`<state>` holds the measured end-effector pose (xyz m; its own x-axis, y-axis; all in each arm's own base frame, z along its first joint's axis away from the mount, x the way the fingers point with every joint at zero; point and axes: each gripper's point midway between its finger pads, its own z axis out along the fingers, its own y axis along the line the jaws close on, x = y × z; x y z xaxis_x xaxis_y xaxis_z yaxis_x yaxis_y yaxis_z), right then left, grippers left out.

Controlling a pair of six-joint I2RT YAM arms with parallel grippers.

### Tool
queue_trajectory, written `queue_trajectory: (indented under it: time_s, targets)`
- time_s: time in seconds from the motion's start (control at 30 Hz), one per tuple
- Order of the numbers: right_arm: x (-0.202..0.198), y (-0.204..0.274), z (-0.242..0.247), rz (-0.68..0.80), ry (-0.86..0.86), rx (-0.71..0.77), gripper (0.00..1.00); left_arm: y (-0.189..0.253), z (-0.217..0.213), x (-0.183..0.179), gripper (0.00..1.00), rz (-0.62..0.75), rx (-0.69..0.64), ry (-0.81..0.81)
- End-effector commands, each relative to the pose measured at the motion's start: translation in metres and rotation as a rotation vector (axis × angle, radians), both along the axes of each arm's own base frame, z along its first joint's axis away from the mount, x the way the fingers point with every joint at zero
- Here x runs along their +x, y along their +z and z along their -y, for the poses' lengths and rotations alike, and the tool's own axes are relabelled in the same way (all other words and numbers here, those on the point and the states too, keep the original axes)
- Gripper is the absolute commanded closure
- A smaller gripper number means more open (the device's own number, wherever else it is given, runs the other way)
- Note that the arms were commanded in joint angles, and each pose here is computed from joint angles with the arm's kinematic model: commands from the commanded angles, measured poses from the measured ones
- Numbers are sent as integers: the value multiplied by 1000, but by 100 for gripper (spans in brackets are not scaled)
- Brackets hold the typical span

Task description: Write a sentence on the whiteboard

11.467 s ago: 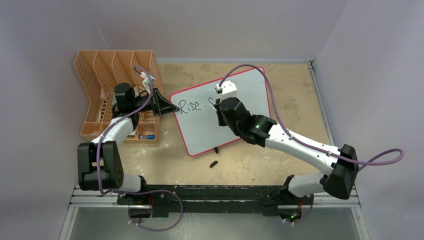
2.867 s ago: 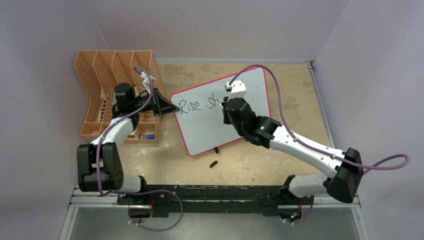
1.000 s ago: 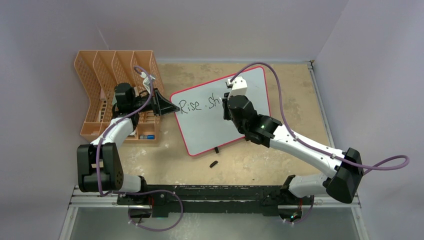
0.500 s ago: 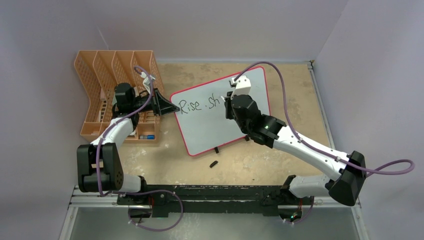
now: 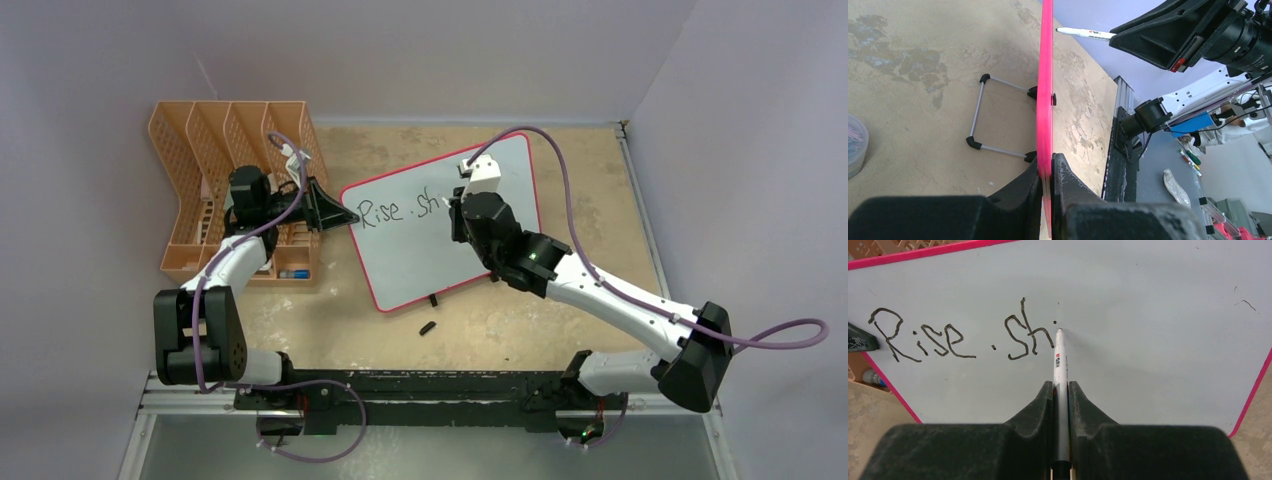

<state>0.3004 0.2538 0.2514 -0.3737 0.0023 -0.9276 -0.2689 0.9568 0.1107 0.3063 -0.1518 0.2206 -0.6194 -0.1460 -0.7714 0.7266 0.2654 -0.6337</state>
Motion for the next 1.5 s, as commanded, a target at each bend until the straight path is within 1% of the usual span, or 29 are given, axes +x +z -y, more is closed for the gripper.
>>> queue_trajectory:
  time_s: [0.0, 0.37, 0.77, 1.47]
  targets:
    - [4, 11, -5, 24, -1, 43, 100, 10, 3, 4, 100, 65, 17, -1]
    - [4, 7, -9, 12, 17, 32, 100, 10, 3, 4, 100, 63, 17, 1]
    - [6, 1, -4, 5, -11, 9, 100, 10, 3, 4, 100, 64, 17, 1]
    - [-4, -23, -2, -80, 2, -30, 100, 10, 3, 4, 100, 66, 18, 3]
